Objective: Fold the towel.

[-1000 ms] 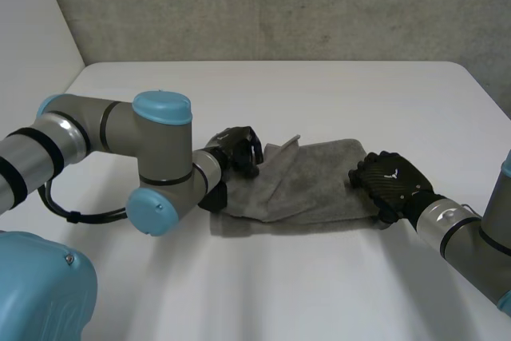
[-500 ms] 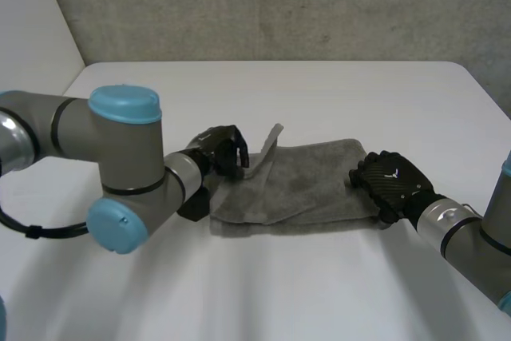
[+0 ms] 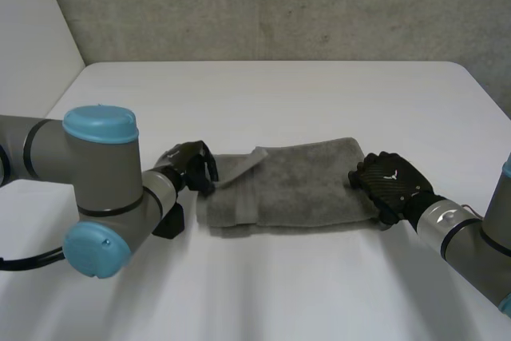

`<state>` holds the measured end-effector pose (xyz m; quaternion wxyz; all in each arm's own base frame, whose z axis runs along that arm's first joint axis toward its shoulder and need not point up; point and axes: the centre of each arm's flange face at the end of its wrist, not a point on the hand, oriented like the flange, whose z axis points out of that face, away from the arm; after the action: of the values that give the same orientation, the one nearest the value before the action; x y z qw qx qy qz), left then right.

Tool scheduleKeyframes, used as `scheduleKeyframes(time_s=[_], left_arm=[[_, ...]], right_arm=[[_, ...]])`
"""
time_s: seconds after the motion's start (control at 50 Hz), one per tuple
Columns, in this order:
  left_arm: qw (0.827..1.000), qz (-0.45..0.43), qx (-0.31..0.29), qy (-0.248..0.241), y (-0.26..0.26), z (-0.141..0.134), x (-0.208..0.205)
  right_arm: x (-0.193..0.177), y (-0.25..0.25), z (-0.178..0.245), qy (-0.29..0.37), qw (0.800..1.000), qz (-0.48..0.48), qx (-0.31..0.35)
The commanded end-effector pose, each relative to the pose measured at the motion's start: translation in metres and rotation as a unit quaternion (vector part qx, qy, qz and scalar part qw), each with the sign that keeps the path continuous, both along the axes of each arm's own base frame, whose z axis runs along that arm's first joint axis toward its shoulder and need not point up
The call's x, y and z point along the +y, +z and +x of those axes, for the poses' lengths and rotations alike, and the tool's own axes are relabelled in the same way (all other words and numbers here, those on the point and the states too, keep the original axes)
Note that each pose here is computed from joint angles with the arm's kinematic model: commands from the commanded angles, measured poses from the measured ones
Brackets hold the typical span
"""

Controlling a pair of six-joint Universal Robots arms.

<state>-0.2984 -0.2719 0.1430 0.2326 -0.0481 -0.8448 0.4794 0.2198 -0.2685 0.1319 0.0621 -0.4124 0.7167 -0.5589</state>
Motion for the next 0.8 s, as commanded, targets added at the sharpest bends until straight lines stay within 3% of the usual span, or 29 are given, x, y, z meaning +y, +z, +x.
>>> scheduleKeyframes(time_s=[0.02,0.32,0.48,0.7,0.8], left_arm=[[1.0,0.01,-0.005,-0.009,-0.007,-0.003,0.009],[1.0,-0.012,0.004,0.004,0.01,0.003,-0.001],[0.995,-0.094,0.041,0.008,0.048,-0.003,-0.005],[0.99,-0.121,0.004,-0.075,0.038,-0.041,0.02],[0.986,-0.12,-0.046,-0.104,0.014,-0.048,0.026]], right_arm=[[0.001,-0.001,0.0,0.006,1.0,-0.003,0.006],[0.0,0.0,-0.001,0.004,1.0,-0.003,0.006],[0.0,0.0,-0.002,0.003,1.0,-0.003,0.006],[-0.001,0.001,-0.002,0.001,1.0,-0.005,0.006],[-0.001,0.001,-0.002,0.001,1.0,-0.005,0.006]])
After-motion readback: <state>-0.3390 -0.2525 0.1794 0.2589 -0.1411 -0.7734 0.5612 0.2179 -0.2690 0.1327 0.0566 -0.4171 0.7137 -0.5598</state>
